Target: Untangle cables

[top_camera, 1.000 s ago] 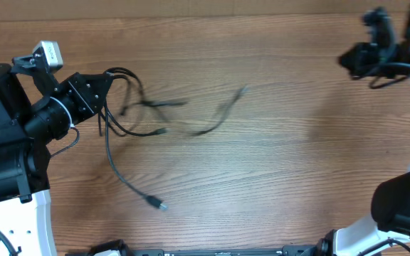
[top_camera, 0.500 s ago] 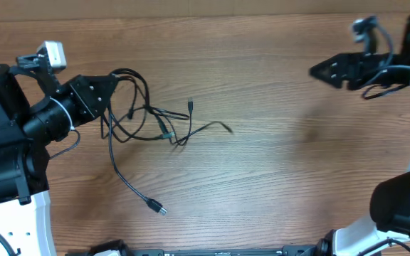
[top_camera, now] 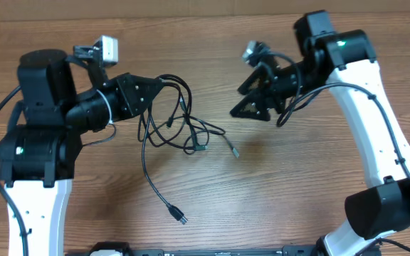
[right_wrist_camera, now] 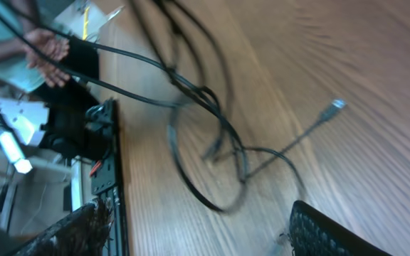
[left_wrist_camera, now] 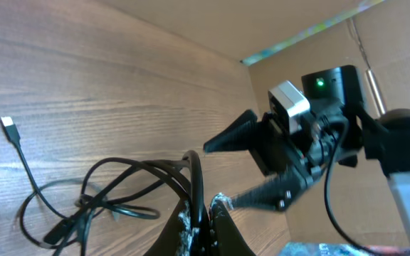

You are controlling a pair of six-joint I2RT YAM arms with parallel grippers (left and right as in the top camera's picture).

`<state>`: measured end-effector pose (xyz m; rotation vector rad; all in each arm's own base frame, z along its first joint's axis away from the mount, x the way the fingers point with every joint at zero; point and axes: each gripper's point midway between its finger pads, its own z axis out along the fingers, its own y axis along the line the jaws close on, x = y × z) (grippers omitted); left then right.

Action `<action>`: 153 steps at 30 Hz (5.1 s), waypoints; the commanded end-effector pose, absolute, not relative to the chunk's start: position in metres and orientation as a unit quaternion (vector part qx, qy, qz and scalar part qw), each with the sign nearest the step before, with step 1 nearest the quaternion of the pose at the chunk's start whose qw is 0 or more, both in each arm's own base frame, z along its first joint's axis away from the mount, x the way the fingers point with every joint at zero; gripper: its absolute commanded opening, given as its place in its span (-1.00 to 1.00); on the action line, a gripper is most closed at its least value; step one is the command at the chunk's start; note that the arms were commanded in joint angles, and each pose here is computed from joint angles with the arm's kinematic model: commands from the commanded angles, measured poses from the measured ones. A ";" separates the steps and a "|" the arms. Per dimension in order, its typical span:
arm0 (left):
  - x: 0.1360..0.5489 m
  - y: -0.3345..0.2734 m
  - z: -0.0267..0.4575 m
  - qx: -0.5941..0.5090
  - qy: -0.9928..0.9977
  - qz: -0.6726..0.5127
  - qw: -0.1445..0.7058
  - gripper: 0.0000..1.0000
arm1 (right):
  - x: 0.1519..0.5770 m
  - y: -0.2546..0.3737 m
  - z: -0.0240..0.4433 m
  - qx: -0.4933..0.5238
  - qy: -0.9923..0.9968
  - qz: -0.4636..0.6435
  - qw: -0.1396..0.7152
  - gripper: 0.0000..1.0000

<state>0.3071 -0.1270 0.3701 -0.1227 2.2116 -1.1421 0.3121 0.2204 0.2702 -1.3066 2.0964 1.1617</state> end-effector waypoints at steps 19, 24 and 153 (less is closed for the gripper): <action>0.322 -0.150 0.394 -0.031 0.815 -0.478 0.326 -0.91 | 0.263 0.274 0.257 -0.553 0.707 0.412 0.158 0.39; 0.319 -0.153 0.395 -0.024 0.813 -0.486 0.321 -0.91 | 0.273 0.275 0.255 -0.562 0.705 0.396 0.176 0.44; 0.289 -0.208 0.329 0.157 0.860 -0.445 0.196 0.36 | 0.275 0.244 0.349 -0.472 0.765 0.328 0.291 -0.92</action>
